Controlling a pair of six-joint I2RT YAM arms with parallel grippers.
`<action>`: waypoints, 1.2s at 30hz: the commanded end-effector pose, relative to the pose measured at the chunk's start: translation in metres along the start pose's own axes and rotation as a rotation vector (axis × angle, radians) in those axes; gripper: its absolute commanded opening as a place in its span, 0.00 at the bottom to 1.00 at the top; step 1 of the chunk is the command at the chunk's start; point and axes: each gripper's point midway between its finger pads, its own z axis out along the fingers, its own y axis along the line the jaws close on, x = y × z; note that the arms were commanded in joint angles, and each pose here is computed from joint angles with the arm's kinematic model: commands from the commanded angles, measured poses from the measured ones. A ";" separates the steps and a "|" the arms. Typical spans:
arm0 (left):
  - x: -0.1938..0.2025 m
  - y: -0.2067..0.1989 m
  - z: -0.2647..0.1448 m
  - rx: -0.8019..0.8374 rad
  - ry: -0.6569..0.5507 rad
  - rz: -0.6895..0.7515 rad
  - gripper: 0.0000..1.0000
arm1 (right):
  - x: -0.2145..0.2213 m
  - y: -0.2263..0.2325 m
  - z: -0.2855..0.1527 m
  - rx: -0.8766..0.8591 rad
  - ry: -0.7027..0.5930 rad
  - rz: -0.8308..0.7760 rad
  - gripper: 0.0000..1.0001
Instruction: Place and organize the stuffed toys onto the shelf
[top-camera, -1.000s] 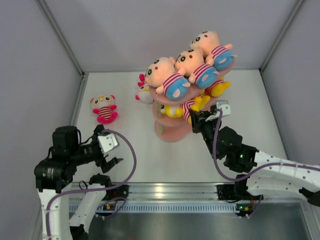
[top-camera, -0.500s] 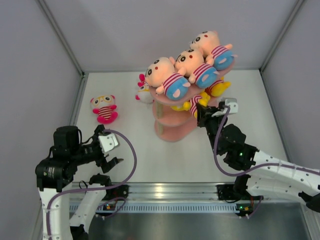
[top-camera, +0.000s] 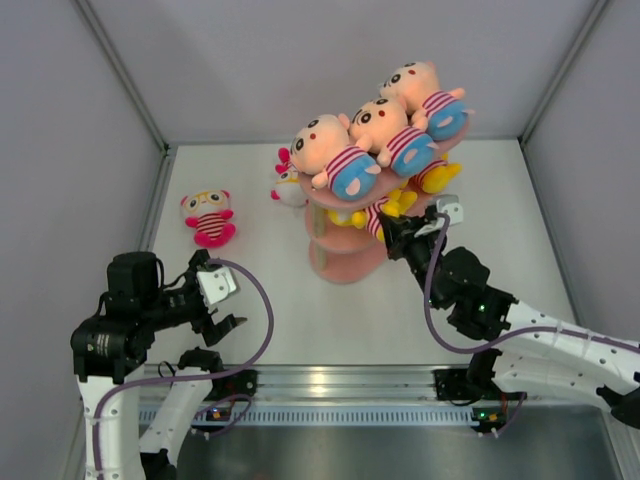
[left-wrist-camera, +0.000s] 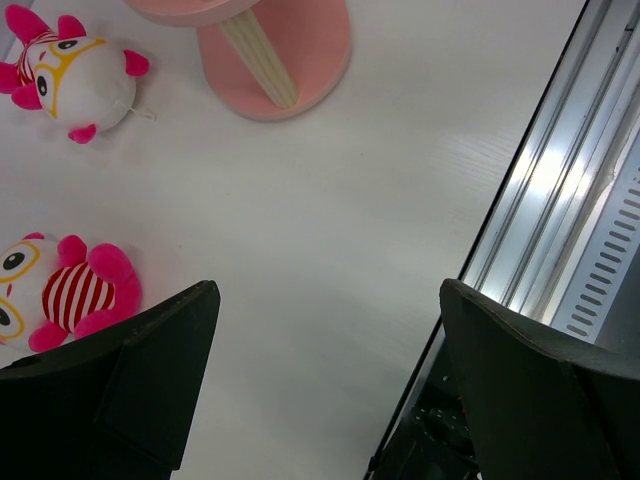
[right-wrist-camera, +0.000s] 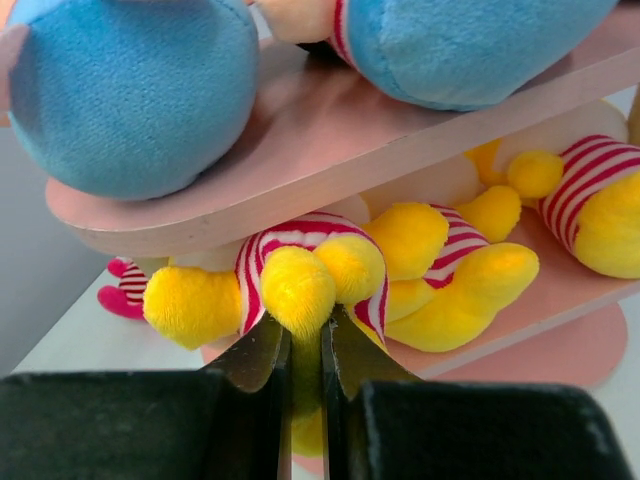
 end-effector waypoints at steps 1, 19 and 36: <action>0.014 -0.023 -0.003 0.072 0.050 -0.073 0.98 | -0.028 0.021 0.004 -0.093 -0.066 0.076 0.00; 0.016 -0.022 -0.002 0.077 0.056 -0.075 0.98 | 0.032 0.022 0.016 -0.062 0.044 0.029 0.00; 0.018 -0.023 -0.001 0.078 0.059 -0.077 0.98 | 0.067 0.004 -0.005 -0.062 0.173 -0.014 0.42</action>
